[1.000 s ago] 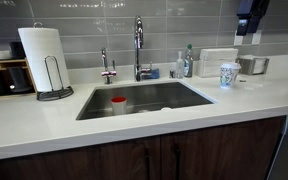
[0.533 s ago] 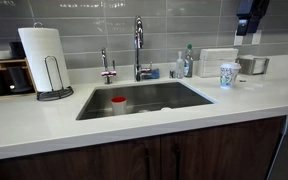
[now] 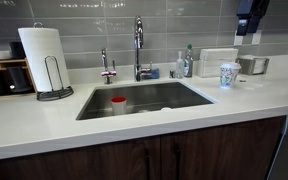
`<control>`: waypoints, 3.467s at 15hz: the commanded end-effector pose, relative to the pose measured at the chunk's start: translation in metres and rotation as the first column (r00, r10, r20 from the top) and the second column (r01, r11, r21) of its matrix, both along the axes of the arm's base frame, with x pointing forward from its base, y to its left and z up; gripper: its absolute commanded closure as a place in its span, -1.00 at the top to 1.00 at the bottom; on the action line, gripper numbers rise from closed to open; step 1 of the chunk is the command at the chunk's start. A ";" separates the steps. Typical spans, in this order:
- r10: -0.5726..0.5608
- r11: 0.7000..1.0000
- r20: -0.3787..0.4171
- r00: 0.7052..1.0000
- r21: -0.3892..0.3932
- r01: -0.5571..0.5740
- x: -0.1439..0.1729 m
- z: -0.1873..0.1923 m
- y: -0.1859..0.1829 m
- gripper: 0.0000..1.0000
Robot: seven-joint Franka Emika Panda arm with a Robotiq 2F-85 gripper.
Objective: Push the tap to the left, open the tap, close the tap
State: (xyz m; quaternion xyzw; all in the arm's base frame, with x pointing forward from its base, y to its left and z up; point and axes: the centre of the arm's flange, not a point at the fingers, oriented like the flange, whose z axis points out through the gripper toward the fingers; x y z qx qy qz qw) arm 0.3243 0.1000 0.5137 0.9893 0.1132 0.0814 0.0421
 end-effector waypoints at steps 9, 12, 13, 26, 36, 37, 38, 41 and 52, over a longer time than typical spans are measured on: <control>0.048 0.999 0.093 0.995 0.018 -0.050 0.058 0.008 0.009 1.00; 0.048 0.997 0.160 0.986 0.060 -0.058 0.102 0.019 0.011 1.00; 0.039 0.995 0.168 0.985 0.079 -0.053 0.120 0.022 0.013 0.96; -0.037 0.981 0.382 0.923 0.189 -0.038 0.281 0.047 0.062 -0.95; -0.064 0.953 0.399 0.915 0.296 -0.063 0.318 0.033 0.079 -0.88; -0.068 0.949 0.398 0.915 0.309 -0.064 0.319 0.033 0.079 -0.91; -0.067 0.958 0.390 0.919 0.283 -0.051 0.308 0.036 0.077 -0.88; -0.068 0.957 0.390 0.918 0.285 -0.050 0.310 0.035 0.077 -0.88; -0.025 0.954 0.409 0.912 0.283 -0.101 0.322 0.035 0.085 -0.94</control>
